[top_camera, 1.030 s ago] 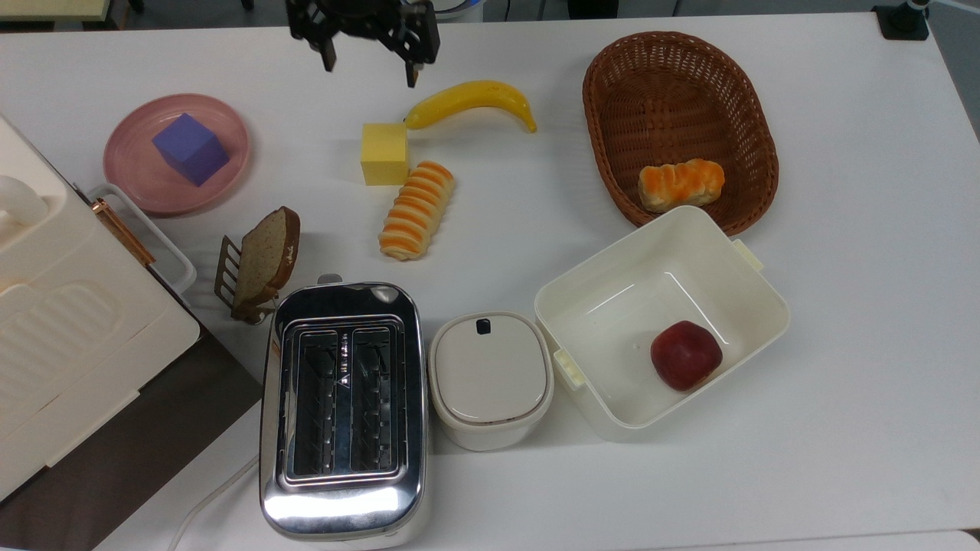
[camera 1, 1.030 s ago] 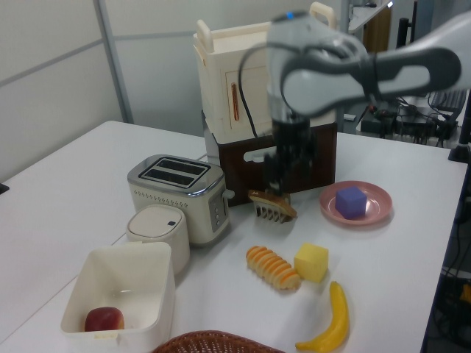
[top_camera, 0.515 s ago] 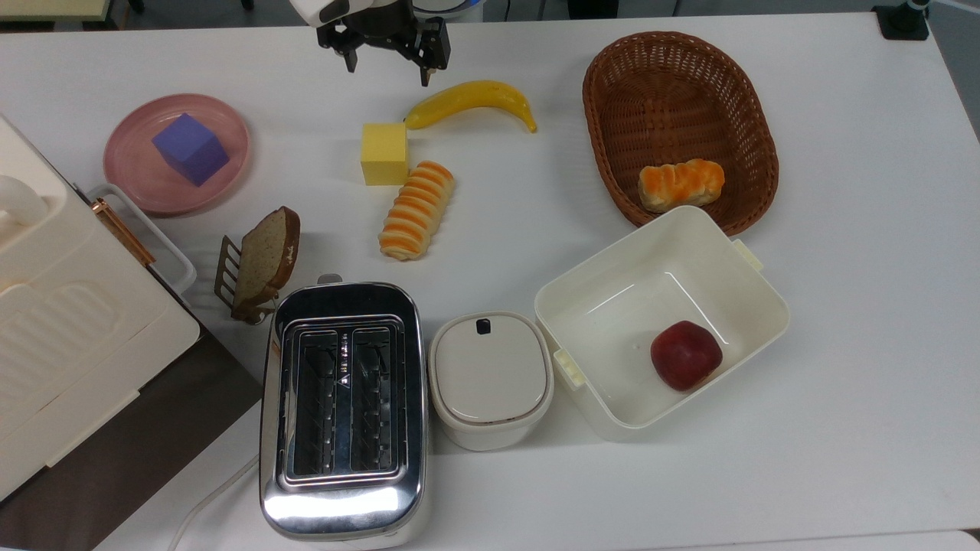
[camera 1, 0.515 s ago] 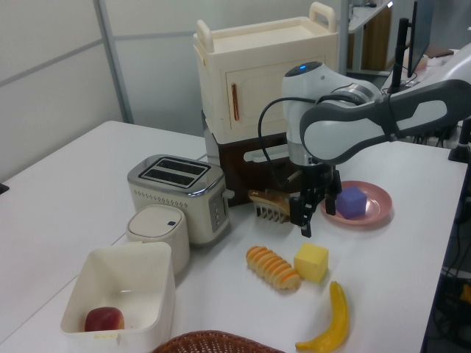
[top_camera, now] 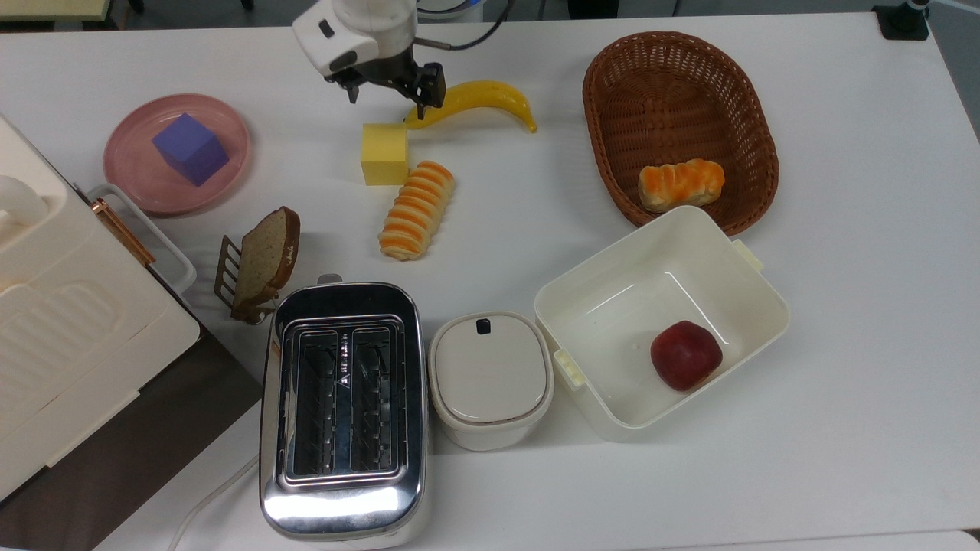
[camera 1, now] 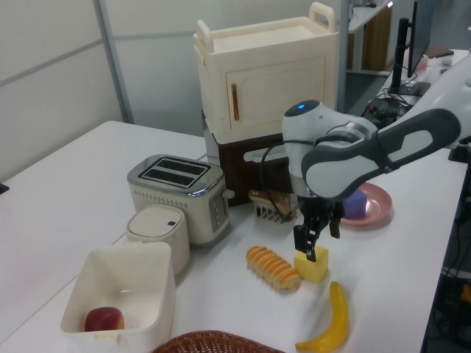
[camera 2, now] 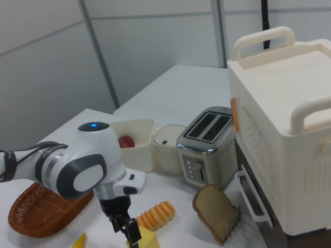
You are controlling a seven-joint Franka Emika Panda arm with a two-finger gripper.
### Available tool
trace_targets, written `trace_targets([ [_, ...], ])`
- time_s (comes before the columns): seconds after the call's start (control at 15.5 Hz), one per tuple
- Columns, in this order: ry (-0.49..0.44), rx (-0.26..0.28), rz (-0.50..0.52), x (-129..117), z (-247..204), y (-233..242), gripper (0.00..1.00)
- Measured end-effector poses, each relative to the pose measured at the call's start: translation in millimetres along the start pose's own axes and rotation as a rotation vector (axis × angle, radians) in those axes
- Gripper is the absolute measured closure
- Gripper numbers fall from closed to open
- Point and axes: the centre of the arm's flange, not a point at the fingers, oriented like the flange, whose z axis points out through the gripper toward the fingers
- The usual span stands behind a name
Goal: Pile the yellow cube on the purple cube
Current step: 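Lower the open gripper over the yellow cube, then close the gripper on the yellow cube and lift it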
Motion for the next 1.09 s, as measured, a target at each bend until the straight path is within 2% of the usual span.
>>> trace_targets([
  [0.84,-0.021,-0.092,-0.037,28.2,33.7,0.5,0.0],
  [1.03,-0.025,-0.12,-0.053,31.7,39.2,1.1,0.04],
  [1.09,-0.02,-0.121,-0.054,33.2,39.9,1.3,0.13],
])
